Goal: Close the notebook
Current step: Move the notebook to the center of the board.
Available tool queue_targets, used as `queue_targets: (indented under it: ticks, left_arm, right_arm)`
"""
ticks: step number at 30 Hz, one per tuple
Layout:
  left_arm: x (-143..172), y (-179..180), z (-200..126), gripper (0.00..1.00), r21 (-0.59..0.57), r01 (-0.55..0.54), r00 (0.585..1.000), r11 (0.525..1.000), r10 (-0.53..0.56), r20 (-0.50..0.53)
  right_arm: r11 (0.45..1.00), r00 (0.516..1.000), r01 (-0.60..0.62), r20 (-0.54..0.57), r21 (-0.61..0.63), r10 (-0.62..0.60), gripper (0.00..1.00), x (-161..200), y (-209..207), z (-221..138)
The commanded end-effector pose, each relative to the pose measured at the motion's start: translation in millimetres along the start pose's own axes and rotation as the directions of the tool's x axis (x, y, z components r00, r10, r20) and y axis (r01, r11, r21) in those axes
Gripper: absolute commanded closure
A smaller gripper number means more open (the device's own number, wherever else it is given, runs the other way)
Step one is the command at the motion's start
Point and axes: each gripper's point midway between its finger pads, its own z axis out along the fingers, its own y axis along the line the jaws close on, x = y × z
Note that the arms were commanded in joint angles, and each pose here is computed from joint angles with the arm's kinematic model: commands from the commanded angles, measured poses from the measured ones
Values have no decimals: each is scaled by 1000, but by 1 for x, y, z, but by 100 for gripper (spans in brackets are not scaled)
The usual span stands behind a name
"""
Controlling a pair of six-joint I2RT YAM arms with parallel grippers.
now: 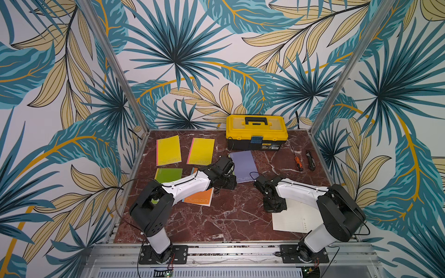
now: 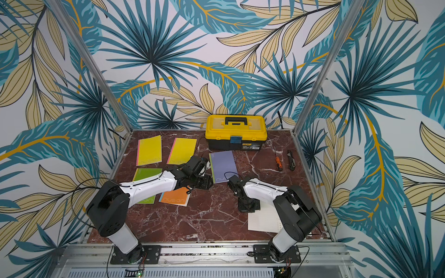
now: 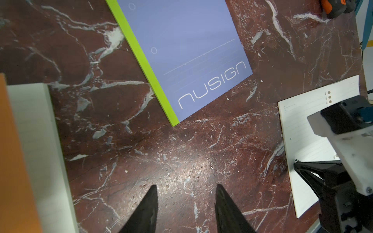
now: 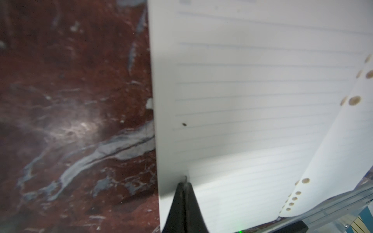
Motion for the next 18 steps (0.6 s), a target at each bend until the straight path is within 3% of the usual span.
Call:
queue_targets:
  ticks: [1,13,18]
  left_arm:
    - [-2,2,-13,52,-14,7,1000,1000,-6,24]
    - [2,9,-20,52,-41,4,1000,999,-3,27]
    - [3,17,-22,52,-57,23,999,998,-21,32]
  right_arm:
    - [999,999,29,-18,-33,-29,95,2,23,4]
    - [989,993,120,-6,-88,-121,95,-3,79,-2]
    - [973,981,194,22,-125,-193,96,-2,121,-14]
